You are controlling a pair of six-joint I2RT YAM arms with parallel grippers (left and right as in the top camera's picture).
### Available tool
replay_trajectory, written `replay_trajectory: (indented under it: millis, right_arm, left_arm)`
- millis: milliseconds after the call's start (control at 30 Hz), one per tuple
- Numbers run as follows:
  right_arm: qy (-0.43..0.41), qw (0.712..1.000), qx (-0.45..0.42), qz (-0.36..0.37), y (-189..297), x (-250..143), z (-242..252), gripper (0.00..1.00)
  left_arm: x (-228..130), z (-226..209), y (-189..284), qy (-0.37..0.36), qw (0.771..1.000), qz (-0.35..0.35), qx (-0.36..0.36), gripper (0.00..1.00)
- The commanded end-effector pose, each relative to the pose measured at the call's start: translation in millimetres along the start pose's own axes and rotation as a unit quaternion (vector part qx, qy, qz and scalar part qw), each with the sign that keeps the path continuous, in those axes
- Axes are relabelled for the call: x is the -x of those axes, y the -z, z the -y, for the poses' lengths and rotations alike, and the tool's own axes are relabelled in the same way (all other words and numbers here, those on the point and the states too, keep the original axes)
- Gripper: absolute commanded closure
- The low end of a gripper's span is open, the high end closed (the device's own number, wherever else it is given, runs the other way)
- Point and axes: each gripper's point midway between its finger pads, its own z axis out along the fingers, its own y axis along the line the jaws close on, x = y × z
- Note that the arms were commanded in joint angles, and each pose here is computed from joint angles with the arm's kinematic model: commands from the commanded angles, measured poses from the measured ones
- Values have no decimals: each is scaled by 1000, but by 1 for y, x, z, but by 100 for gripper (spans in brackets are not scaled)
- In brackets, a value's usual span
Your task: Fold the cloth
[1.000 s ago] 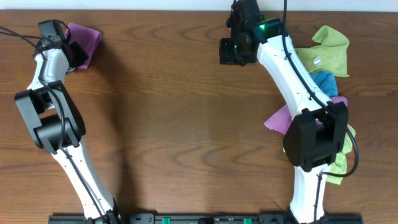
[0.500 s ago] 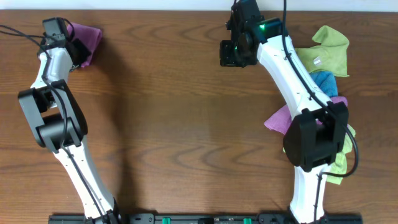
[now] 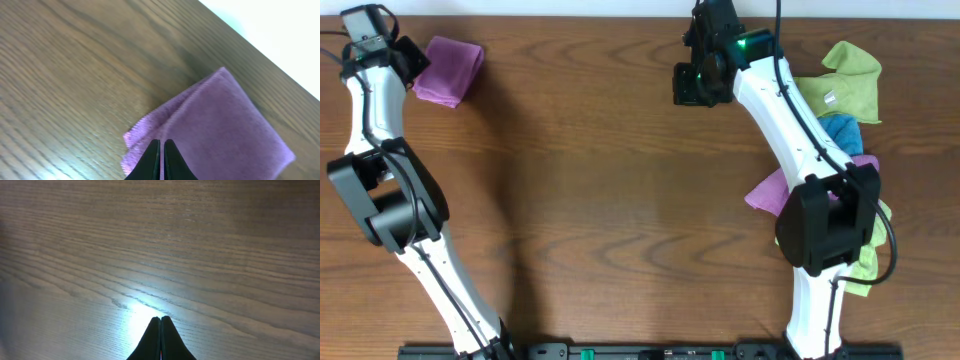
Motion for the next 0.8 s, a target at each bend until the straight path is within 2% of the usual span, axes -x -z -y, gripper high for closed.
replay_trajectory:
  millis: [0,367,767]
  right_arm:
    - [6,1000,13,24,22,8,-11,98]
    - [5,1000,11,17,22,4,-10,99]
    - [5,1000,11,17,22,4,-10,99]
  left_arm:
    - [6,-14,-6,-4,1000,12,20,94]
    - [-35,-23,-46,-1,999,-38,14,94]
    - [-47,-31,-49,-2,998,-54,31,94]
